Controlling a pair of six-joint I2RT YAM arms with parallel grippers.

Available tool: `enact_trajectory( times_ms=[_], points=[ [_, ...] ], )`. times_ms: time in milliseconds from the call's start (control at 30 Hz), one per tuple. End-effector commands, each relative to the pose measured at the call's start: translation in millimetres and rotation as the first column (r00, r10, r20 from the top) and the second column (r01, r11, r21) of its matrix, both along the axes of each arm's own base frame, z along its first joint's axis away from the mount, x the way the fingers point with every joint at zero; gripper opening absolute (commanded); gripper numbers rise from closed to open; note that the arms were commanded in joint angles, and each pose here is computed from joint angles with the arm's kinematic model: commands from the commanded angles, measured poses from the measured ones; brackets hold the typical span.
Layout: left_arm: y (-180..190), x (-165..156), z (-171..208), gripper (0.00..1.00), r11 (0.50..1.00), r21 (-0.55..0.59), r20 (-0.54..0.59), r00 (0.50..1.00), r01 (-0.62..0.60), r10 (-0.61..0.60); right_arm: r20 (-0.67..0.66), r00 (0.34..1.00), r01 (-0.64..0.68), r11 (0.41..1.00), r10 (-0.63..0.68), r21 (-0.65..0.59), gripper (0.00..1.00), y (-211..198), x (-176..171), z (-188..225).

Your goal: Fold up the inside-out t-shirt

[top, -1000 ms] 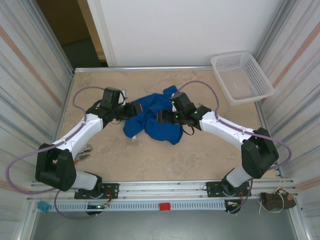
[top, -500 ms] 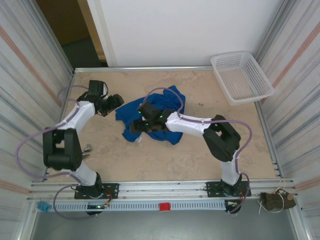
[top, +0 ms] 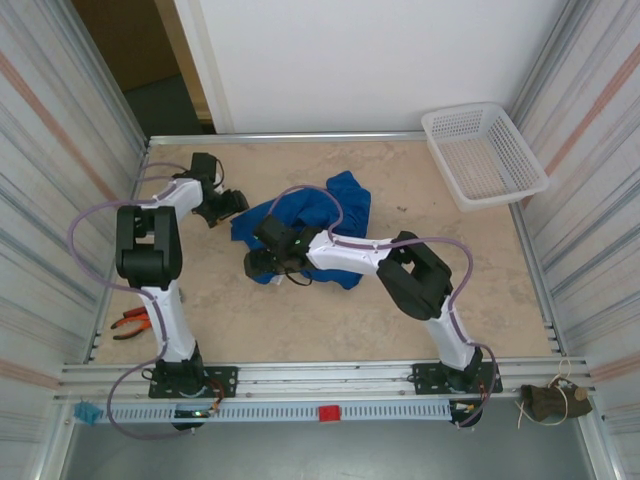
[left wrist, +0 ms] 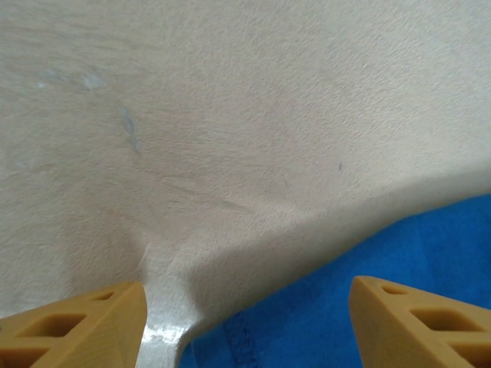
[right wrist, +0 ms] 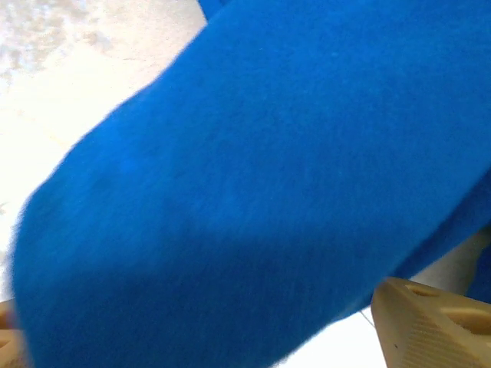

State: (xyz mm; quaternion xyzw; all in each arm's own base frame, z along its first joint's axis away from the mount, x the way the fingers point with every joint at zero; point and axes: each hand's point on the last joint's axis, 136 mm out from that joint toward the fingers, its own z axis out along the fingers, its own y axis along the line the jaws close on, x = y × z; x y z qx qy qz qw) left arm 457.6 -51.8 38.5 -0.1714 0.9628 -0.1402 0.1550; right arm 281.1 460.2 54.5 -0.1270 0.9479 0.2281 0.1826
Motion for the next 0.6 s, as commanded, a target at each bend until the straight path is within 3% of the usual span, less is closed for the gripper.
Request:
enact_trajectory(
  times_ms=[0,67,100,200,233,300,400,567],
  points=[
    [-10,0,-2,0.64,0.998,-0.058,0.000,0.999,0.033,-0.033,0.003,0.999,0.043,0.998,-0.043,-0.039,0.74,-2,7,-7],
    [-18,-2,-5,0.58,0.994,-0.102,0.010,0.999,0.037,-0.037,0.003,0.999,0.046,0.998,-0.046,-0.042,0.58,-6,10,-10],
    [-22,-3,-5,0.51,0.991,-0.125,0.022,0.999,0.043,-0.041,-0.002,0.999,0.040,0.998,-0.040,-0.041,0.42,-8,10,-10],
    [-34,-7,0,0.11,0.980,-0.187,0.047,0.997,0.063,-0.055,-0.003,1.000,0.018,0.999,-0.018,-0.031,0.00,-18,11,-3],
    [-37,-6,8,0.00,0.976,-0.207,0.064,0.996,0.068,-0.056,0.002,1.000,0.010,1.000,-0.010,-0.020,0.00,-25,13,7],
    [-40,0,36,0.00,0.971,-0.230,0.127,0.991,0.071,-0.043,0.033,0.999,0.000,1.000,-0.001,0.009,0.00,-42,22,35],
    [-35,14,112,0.00,0.964,-0.264,0.271,0.962,0.033,0.041,0.125,0.992,0.001,0.998,-0.009,0.065,0.00,-81,50,108],
    [-29,28,278,0.00,0.932,-0.362,0.548,0.811,0.013,0.202,0.345,0.929,0.077,0.982,-0.135,0.175,0.00,-179,111,264]
  ],
)
